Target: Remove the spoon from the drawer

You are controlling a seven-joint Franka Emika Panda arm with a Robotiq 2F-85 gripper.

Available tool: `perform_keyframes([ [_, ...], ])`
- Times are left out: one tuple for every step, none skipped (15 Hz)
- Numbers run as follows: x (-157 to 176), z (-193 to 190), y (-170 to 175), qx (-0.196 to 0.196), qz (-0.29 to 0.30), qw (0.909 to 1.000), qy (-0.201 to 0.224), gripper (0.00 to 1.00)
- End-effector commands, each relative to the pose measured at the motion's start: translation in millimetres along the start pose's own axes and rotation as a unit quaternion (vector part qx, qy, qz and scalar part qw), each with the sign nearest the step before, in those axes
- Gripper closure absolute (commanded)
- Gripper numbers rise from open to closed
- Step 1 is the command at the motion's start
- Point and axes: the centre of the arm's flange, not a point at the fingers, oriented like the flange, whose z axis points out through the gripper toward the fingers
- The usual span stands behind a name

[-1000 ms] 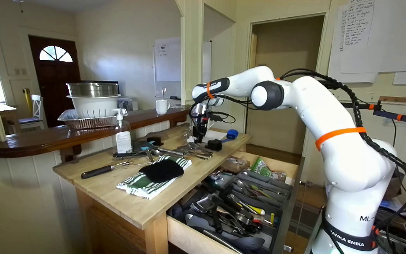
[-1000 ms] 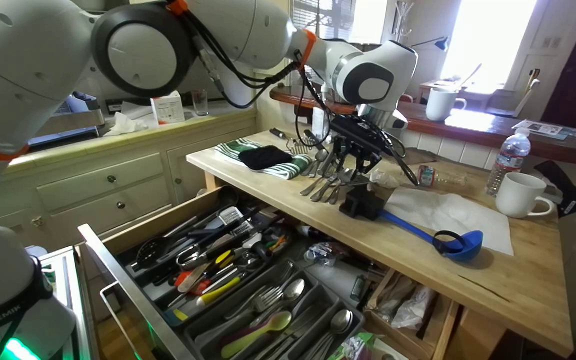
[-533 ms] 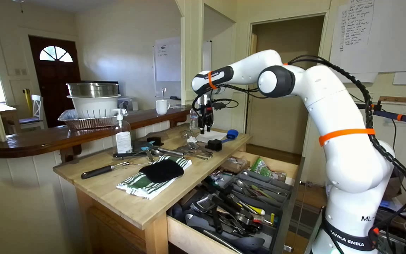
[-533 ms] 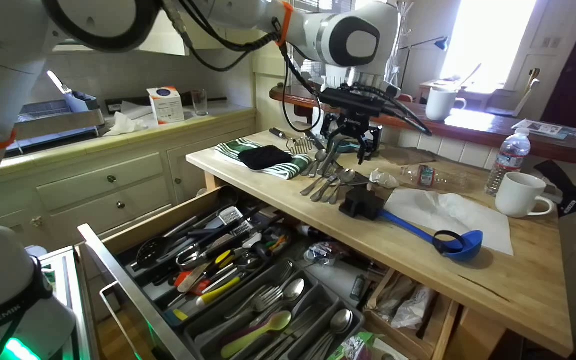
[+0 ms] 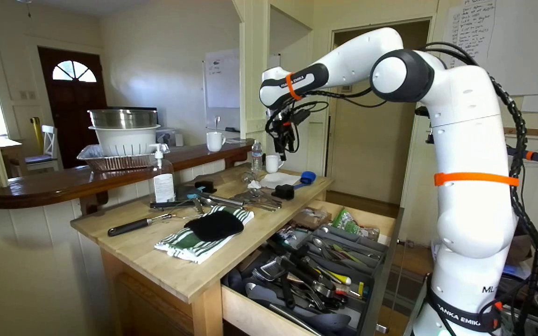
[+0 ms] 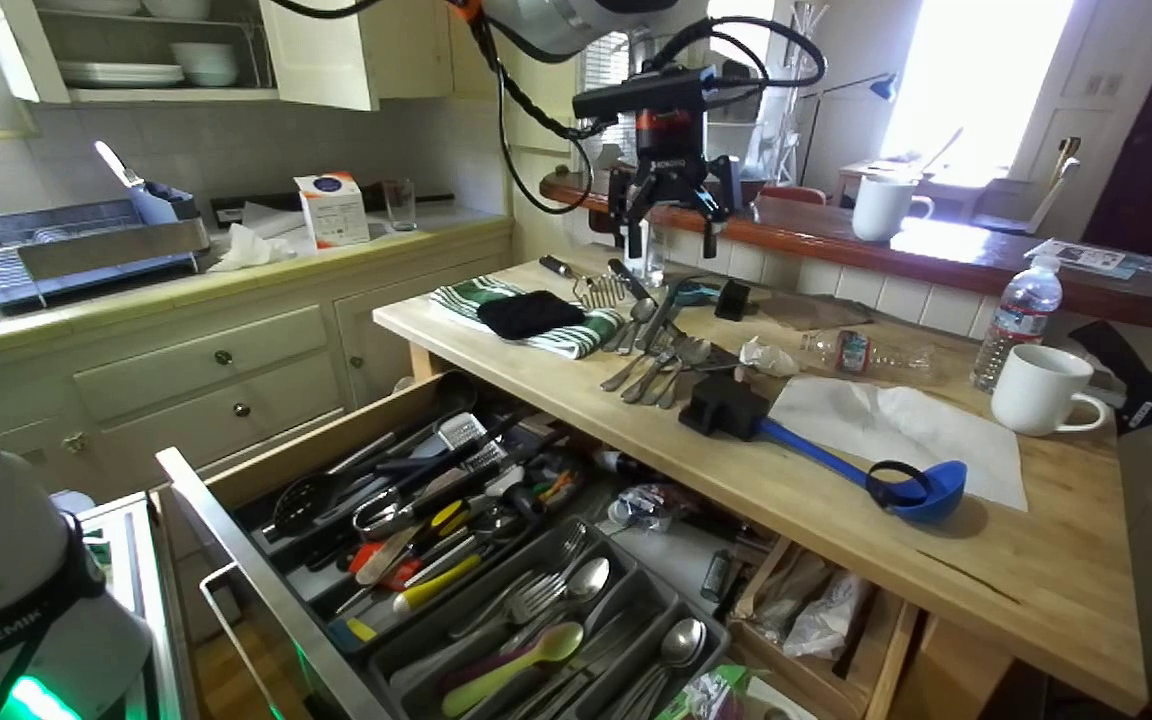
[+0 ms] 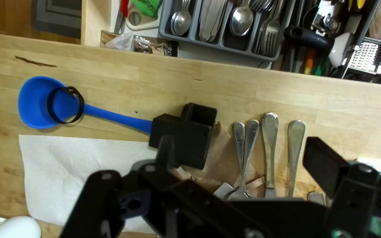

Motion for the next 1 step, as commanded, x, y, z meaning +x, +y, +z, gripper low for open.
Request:
perform_keyframes([
  [-3.3,-0.4,-1.1,-0.001,0.000,1.0000,-0.001,0.00],
])
